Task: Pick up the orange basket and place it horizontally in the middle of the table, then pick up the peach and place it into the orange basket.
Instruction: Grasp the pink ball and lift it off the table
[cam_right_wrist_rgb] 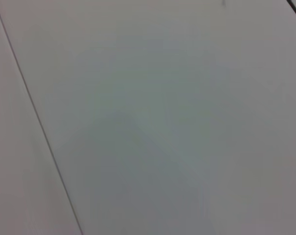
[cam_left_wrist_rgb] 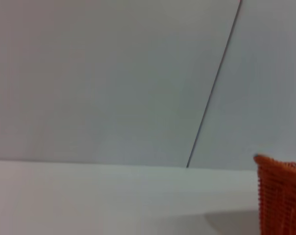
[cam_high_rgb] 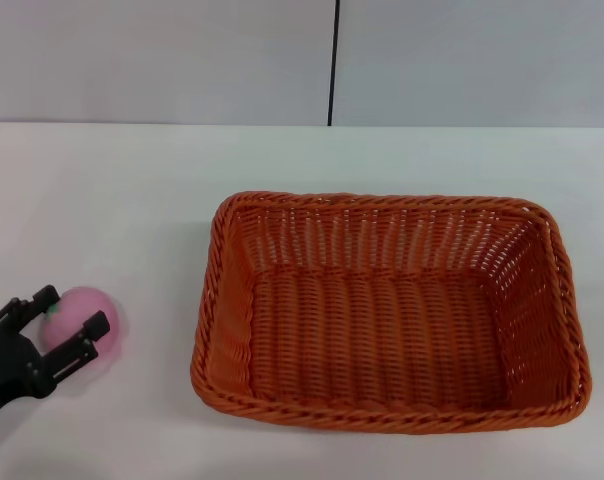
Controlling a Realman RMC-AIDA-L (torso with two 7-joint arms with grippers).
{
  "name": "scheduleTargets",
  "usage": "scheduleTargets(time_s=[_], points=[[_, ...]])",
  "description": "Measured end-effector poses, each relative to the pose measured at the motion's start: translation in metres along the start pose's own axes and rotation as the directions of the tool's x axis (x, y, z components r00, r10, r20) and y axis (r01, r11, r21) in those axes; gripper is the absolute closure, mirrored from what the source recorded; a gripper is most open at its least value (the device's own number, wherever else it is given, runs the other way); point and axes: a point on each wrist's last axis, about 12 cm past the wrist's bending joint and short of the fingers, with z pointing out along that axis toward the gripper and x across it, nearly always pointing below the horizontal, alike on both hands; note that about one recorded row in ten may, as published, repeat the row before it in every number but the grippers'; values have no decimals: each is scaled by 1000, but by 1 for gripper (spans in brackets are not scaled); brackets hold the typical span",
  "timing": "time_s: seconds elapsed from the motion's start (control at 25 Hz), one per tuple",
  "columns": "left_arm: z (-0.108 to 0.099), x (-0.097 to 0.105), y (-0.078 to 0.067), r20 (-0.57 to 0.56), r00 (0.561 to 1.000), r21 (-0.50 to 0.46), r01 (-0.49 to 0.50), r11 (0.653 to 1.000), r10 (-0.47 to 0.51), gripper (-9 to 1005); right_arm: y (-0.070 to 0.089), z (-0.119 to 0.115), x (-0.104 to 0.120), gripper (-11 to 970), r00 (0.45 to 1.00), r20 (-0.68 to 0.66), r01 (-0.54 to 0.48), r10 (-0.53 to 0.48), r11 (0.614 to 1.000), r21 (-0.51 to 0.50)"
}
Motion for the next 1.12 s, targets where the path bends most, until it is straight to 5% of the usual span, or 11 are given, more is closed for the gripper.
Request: scheduleTargets(time_s=[0.52, 1.12], points=[[9, 6, -5, -88, 996, 79, -21, 997, 28, 166, -1, 0, 1, 567, 1000, 5, -5, 5, 1000, 9], [13, 5, -6, -86, 994, 107, -52, 993, 61, 508, -1, -1, 1, 568, 1000, 10, -8, 8, 1000, 17]])
